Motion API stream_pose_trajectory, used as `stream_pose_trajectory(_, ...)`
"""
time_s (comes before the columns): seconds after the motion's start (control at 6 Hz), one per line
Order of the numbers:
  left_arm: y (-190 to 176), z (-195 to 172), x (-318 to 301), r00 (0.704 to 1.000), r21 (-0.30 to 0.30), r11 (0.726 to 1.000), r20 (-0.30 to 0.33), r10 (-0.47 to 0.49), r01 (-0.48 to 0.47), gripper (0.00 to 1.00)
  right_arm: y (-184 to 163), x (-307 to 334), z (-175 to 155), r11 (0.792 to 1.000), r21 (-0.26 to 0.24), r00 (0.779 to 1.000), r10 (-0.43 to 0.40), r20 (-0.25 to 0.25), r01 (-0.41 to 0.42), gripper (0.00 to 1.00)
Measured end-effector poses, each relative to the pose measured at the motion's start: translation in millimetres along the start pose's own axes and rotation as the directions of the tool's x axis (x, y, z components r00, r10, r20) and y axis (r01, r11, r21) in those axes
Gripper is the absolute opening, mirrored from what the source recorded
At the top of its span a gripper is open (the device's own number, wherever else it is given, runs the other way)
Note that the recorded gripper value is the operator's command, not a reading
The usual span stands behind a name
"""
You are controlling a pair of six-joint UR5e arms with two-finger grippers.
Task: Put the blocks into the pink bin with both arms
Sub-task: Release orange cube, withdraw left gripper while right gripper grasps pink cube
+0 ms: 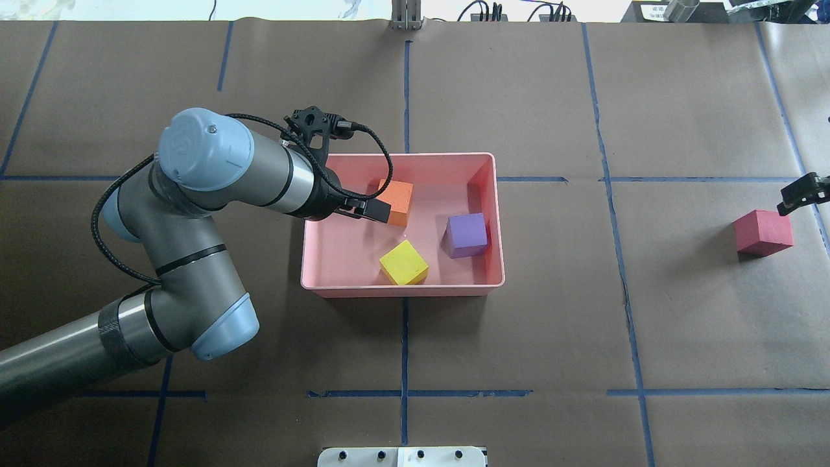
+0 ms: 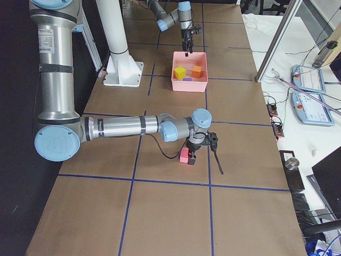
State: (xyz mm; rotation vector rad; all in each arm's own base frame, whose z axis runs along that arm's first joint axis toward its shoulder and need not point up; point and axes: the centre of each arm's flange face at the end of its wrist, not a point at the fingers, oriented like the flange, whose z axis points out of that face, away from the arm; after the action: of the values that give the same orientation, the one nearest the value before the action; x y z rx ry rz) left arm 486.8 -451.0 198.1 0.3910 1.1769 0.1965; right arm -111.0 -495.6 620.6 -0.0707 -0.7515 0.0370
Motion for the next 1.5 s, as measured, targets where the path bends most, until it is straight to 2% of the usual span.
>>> stream_pose_trajectory(0.33, 2, 2, 3, 1.0, 0.007, 1.0, 0.003, 0.004, -0.004, 1.0, 0, -11, 22, 0.999, 0.008, 0.999, 0.041, 0.02, -0.041, 1.0)
stream_pose_trajectory(1.0, 9, 7, 11, 1.0, 0.029, 1.0, 0.015, 0.011, -0.012, 1.0, 4, -23, 39, 0.999, -0.011, 0.999, 0.033, 0.017, -0.033, 0.99)
stream_pose_trajectory(1.17, 8, -2, 16, 1.0, 0.04, 0.999, 0.002, 0.016, -0.016, 1.0, 6, -26, 45, 0.999, -0.021, 1.0, 0.026, 0.013, -0.025, 0.37)
stream_pose_trajectory(1.33, 2, -22, 20, 1.0, 0.07, 0.997, -0.018, 0.022, -0.021, 1.0, 7, -29, 49, 0.999, -0.028, 1.0, 0.021, 0.01, -0.02, 0.03)
stream_pose_trajectory(1.5, -3, -45, 16, 0.999, 0.102, 0.995, -0.028, 0.025, -0.022, 1.0, 8, -31, 51, 0.999, -0.031, 1.0, 0.016, 0.01, -0.016, 0.0)
